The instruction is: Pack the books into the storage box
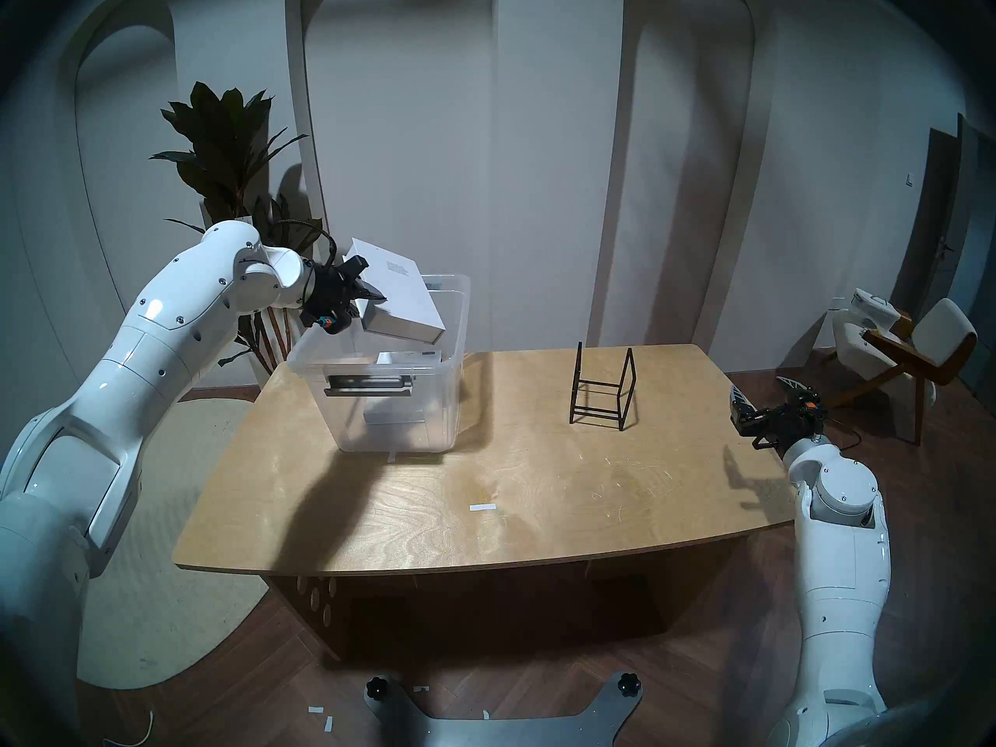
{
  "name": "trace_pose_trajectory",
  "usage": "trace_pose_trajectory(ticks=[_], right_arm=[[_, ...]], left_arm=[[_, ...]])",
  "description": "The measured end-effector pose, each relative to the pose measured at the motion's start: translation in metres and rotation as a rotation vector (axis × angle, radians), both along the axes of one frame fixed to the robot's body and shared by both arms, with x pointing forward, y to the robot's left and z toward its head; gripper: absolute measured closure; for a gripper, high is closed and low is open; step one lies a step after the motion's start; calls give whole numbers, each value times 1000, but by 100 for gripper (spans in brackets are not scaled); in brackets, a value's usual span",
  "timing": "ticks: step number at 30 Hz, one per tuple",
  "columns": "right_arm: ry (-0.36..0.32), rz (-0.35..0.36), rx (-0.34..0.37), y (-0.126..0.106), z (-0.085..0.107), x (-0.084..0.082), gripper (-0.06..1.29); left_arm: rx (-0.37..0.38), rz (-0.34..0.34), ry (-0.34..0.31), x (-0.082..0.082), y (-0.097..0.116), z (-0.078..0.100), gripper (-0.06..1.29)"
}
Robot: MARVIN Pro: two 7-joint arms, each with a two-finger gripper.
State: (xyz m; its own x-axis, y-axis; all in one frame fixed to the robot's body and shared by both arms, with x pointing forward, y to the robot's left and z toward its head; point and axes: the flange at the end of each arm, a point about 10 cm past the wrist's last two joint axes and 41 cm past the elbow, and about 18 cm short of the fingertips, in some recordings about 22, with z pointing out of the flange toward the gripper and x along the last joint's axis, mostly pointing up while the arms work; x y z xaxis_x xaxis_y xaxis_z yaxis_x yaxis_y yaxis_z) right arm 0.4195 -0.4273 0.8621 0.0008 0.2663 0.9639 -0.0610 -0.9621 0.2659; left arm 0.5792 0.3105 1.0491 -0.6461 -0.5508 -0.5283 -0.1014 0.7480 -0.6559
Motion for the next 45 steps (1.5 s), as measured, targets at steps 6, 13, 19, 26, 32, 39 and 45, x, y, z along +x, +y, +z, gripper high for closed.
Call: trace_pose_trajectory(ticks=[6, 13, 19, 26, 32, 39, 45], right_arm=[[0, 0, 0, 0, 0, 0, -2], [1, 0, 1, 0, -1, 0, -2], [2, 0, 1, -1, -1, 0, -2], [3, 0, 1, -1, -1, 0, -2], [4, 0, 2, -1, -2, 0, -2], [6, 0, 3, -1, -2, 1, -2], [7, 1, 4, -1, -3, 1, -2]], left_arm=[[38, 5, -21, -12, 4, 16, 0], [101, 78, -77, -32, 34, 49, -2], [120, 132, -187, -53, 54, 95, -2], [52, 184, -284, -75, 55, 126, -2], [-33, 219, -280, -84, 44, 119, -2], [-91, 328, -247, -89, 52, 100, -2], [-165, 462, -258, -95, 82, 102, -2]])
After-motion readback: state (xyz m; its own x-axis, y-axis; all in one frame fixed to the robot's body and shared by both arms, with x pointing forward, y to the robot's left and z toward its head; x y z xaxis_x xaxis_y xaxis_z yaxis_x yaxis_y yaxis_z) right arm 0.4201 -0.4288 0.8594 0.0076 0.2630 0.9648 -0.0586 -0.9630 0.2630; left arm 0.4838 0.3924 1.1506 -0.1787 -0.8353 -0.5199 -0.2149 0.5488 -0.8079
